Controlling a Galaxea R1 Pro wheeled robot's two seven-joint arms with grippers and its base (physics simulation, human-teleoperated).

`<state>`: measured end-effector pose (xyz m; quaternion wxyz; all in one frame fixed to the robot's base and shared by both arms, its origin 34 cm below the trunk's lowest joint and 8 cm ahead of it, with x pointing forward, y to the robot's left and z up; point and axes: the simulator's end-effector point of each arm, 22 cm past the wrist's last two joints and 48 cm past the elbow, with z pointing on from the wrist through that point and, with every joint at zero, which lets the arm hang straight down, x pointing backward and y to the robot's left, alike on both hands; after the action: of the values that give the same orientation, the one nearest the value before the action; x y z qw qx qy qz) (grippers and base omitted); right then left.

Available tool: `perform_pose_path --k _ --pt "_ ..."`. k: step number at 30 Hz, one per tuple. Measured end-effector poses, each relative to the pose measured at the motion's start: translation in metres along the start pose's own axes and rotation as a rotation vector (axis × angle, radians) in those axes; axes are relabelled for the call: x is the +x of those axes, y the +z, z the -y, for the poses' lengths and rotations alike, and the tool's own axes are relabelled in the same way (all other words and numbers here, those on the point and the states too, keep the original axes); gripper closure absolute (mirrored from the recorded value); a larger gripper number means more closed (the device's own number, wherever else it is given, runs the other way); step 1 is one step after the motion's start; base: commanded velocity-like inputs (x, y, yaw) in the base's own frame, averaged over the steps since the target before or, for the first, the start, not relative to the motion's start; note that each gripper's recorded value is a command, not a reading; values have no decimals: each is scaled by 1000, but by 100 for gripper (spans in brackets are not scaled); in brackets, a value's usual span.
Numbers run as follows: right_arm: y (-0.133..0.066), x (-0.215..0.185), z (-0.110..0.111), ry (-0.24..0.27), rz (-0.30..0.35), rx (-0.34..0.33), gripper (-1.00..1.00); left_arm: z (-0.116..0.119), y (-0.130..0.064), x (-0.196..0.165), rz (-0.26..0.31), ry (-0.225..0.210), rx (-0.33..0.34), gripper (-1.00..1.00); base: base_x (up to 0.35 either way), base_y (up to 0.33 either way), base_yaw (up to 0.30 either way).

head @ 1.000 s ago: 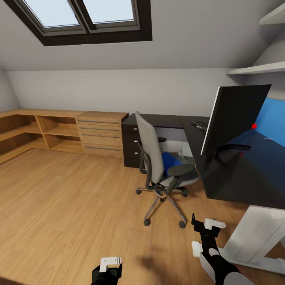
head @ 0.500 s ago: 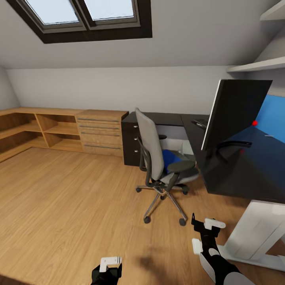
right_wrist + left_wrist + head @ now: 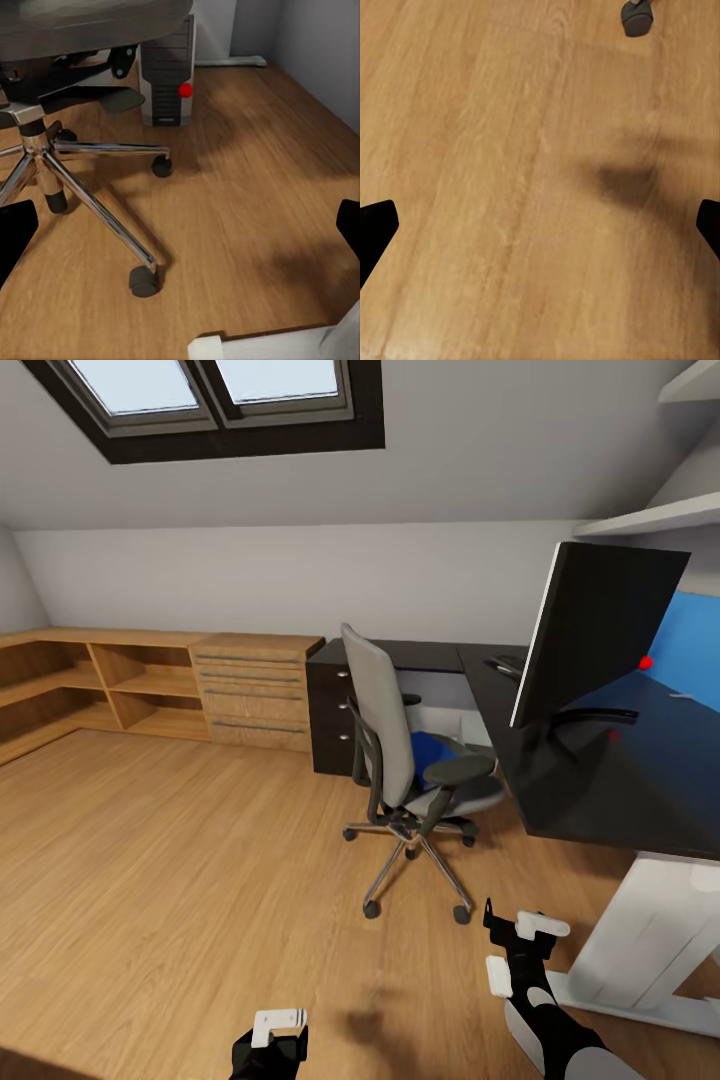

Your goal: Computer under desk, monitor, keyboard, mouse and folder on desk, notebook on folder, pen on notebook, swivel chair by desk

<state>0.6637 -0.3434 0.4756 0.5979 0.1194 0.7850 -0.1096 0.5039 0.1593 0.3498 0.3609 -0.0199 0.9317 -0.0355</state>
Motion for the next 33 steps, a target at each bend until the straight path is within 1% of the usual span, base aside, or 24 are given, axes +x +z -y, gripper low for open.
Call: perform_pose_path --k 10,21,29,33 --pt "0 -2 -1 2 5 -1 -100 0 0 -1 1 0 0 -100 0 0 0" --pt "0 1 -2 -5 -4 -7 -100 -1 0 -1 2 0 -2 -100 10 0 0" --pt "2 -1 -1 -18 -10 -10 -100 -4 0 0 2 2 -4 -100 217 0 0" --pt "9 -11 -3 -17 -3 -12 -100 -4 0 0 1 3 -4 -100 116 0 0"
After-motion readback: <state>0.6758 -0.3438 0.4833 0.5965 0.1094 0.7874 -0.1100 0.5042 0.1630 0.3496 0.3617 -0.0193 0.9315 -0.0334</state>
